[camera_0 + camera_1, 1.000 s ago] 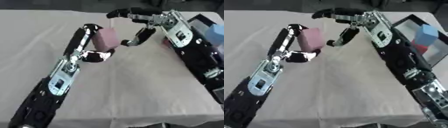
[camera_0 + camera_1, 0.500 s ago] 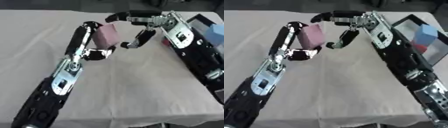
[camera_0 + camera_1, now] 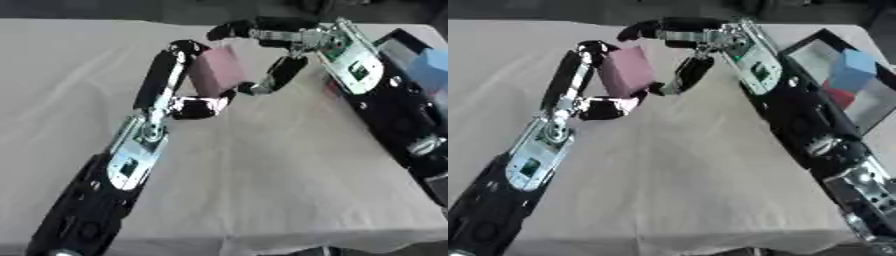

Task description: Pick up the objects with one hand, pass them to the other hand, and then place them into the box on the other side of the table.

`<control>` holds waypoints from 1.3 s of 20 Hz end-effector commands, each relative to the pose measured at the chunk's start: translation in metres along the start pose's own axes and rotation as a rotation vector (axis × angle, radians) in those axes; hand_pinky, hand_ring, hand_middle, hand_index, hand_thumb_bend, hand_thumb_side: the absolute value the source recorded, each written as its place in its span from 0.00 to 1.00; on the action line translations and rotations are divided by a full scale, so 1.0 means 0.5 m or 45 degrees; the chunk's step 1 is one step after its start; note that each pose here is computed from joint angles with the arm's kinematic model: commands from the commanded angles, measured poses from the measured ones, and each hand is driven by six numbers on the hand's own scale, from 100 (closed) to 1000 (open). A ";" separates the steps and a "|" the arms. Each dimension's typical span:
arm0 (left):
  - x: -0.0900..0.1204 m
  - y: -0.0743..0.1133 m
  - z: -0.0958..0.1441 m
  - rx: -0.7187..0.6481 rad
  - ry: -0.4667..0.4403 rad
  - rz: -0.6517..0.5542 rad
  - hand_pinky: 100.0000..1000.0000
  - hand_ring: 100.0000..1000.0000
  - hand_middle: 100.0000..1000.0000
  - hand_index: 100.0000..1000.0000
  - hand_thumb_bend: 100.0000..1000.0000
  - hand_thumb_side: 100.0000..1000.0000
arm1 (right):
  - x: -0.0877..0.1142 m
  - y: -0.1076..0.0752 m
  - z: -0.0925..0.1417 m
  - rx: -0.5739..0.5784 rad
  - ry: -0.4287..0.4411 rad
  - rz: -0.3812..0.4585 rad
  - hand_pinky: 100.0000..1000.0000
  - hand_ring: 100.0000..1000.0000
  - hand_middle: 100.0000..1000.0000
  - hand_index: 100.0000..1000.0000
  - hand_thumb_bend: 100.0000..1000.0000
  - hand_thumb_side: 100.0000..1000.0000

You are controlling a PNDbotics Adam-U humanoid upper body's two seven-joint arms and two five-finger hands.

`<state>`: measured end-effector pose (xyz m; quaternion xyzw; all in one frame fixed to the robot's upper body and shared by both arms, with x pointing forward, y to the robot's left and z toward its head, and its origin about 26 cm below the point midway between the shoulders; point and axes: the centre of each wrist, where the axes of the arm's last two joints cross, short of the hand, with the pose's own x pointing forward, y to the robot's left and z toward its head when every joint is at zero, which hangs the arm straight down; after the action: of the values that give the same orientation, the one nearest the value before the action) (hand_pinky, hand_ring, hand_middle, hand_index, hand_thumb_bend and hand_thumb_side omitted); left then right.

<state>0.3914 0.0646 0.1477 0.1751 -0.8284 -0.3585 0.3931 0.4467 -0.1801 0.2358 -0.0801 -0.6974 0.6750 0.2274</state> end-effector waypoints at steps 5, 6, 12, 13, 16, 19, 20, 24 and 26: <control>0.030 0.000 -0.015 0.029 -0.059 0.033 0.57 0.43 0.39 0.35 0.00 0.00 | 0.003 -0.024 -0.003 -0.061 0.011 0.044 1.00 1.00 1.00 1.00 0.23 0.01; 0.030 -0.001 -0.015 0.031 -0.056 0.036 0.57 0.43 0.39 0.35 0.00 0.00 | 0.003 -0.023 -0.003 -0.062 0.013 0.043 1.00 1.00 0.99 1.00 0.23 0.01; 0.031 -0.006 -0.014 0.041 -0.050 0.052 0.58 0.43 0.39 0.35 0.00 0.00 | -0.001 -0.016 -0.001 -0.065 0.029 0.033 1.00 1.00 0.88 1.00 0.20 0.00; 0.031 -0.008 -0.014 0.037 -0.048 0.053 0.58 0.43 0.39 0.35 0.00 0.00 | -0.002 -0.015 -0.001 -0.071 0.030 0.025 1.00 1.00 0.85 0.97 0.19 0.00; 0.030 -0.010 -0.014 0.029 -0.040 0.059 0.58 0.43 0.39 0.35 0.00 0.00 | -0.002 -0.014 -0.002 -0.098 0.031 0.000 1.00 1.00 0.80 0.91 0.17 0.00; 0.031 -0.010 -0.014 0.030 -0.039 0.063 0.57 0.43 0.39 0.36 0.00 0.01 | 0.000 -0.015 -0.002 -0.125 0.028 -0.023 0.98 1.00 0.75 0.87 0.15 0.00; 0.031 -0.011 -0.014 0.031 -0.040 0.066 0.58 0.43 0.39 0.36 0.00 0.01 | 0.000 -0.014 -0.002 -0.131 0.030 -0.031 0.98 1.00 0.73 0.85 0.14 0.00; 0.032 -0.014 -0.013 0.032 -0.040 0.078 0.58 0.43 0.39 0.37 0.00 0.02 | -0.002 -0.011 -0.001 -0.164 0.041 -0.069 0.95 1.00 0.68 0.80 0.09 0.00; 0.032 -0.015 -0.013 0.035 -0.040 0.082 0.58 0.43 0.39 0.38 0.00 0.02 | -0.002 -0.010 -0.001 -0.187 0.041 -0.088 0.95 1.00 0.67 0.78 0.04 0.00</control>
<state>0.3902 0.0591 0.1465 0.1629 -0.8360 -0.3384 0.4001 0.4491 -0.1810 0.2255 -0.0778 -0.7273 0.6278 0.2662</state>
